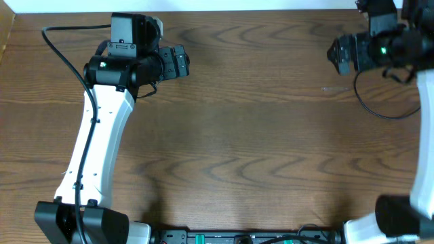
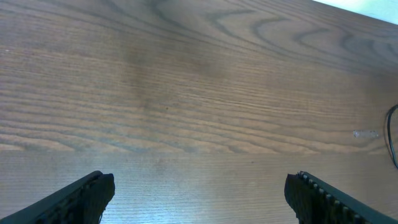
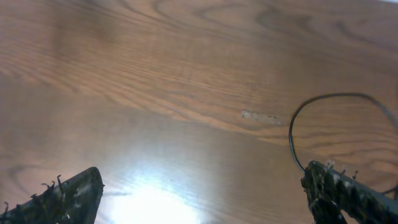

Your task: Untangle cables

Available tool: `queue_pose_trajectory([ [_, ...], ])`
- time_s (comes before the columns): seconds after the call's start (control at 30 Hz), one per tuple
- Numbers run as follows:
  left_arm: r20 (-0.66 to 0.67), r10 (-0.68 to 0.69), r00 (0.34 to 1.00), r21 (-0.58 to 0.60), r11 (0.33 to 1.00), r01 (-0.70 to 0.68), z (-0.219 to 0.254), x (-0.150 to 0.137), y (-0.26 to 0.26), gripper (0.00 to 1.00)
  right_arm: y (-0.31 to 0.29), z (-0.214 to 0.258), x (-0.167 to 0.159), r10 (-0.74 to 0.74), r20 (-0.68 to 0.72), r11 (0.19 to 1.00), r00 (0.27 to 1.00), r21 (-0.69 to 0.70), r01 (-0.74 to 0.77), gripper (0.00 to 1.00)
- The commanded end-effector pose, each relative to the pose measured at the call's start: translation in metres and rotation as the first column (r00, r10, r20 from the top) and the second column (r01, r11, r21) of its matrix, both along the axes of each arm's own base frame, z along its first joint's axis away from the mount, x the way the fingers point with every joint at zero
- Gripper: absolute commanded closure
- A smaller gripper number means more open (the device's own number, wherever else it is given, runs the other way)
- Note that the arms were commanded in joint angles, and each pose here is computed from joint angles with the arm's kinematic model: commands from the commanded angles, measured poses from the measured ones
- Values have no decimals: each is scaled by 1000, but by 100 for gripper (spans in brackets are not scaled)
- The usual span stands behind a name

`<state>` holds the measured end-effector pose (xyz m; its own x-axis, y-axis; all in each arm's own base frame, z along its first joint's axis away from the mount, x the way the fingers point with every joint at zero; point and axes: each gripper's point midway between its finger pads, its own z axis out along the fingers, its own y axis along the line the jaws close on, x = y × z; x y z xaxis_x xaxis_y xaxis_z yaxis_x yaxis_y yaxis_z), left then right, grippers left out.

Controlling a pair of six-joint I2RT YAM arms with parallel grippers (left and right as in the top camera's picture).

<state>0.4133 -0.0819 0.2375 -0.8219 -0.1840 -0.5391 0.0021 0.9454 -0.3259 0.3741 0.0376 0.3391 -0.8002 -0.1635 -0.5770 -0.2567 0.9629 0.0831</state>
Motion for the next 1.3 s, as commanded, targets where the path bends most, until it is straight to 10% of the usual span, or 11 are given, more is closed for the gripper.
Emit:
queue_pose_trajectory([
  [0.0,11,10,1000,1,1000,-10,5,1,2,6,10,27,-19,32,76,999,997,-21,-30,1],
  [0.6,12,10,1000,1,1000,-10,5,1,2,6,13,32,-37,44,71,999,997,-22,-42,1],
  [1.27,12,10,1000,1,1000,-10,5,1,2,6,-18,-22,-38,-41,569,998,821,-15,61,1],
])
